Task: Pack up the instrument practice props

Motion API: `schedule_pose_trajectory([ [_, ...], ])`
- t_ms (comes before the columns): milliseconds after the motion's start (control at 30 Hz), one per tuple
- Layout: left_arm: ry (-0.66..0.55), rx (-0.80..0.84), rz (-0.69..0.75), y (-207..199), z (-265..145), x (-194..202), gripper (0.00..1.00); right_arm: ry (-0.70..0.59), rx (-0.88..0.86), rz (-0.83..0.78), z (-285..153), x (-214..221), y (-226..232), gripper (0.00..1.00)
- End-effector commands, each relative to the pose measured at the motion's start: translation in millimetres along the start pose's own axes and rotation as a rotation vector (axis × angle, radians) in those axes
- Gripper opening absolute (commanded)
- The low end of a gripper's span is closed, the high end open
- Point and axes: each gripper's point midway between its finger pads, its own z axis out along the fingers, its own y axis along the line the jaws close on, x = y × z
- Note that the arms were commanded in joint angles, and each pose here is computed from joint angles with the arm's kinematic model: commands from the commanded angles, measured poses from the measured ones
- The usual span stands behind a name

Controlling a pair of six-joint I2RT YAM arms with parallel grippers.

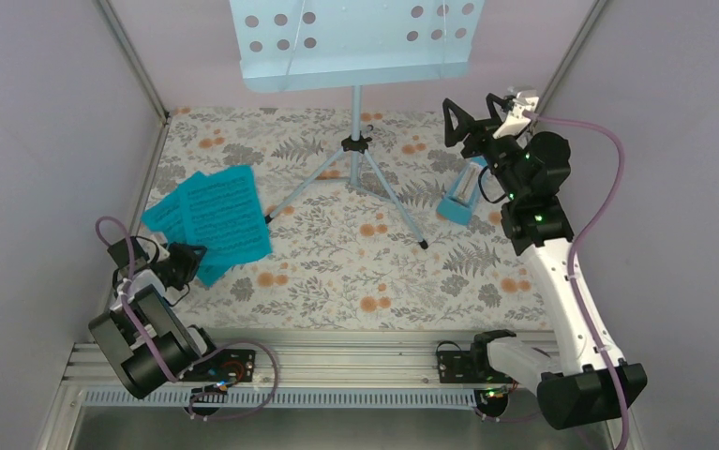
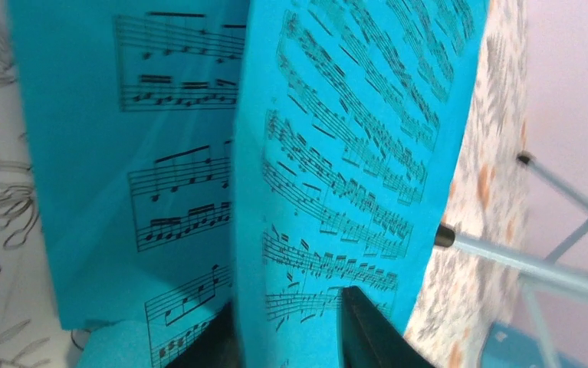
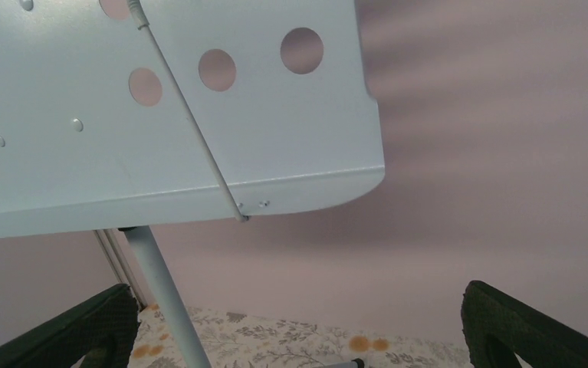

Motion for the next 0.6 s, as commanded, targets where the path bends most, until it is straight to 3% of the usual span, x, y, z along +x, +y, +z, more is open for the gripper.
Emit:
schedule_pose_trajectory([
  [0,-0.004,0.074,0.057,-15.6,-2.2,-6.7,0.34,0.019,0.048,0.009,-7.2,10.1,-8.1,1.0],
  [200,-0.081,0.042,0.152,-37.8,-22.8,-29.8,0.85,0.14,0.123,0.104,-12.4,68.8,-28.8,1.0],
  [300,-0.136,-0.036,0.209,-42.3,-37.1,-44.7,0.99,0.22,0.073,0.157,-12.3,107.2,-25.3,1.0],
  [567,-0.353,-0.16,0.274,-51.4,-75.9,-71.1,1.0,0.46,-0.125,0.35,-4.9,206.3,-4.4,1.0],
])
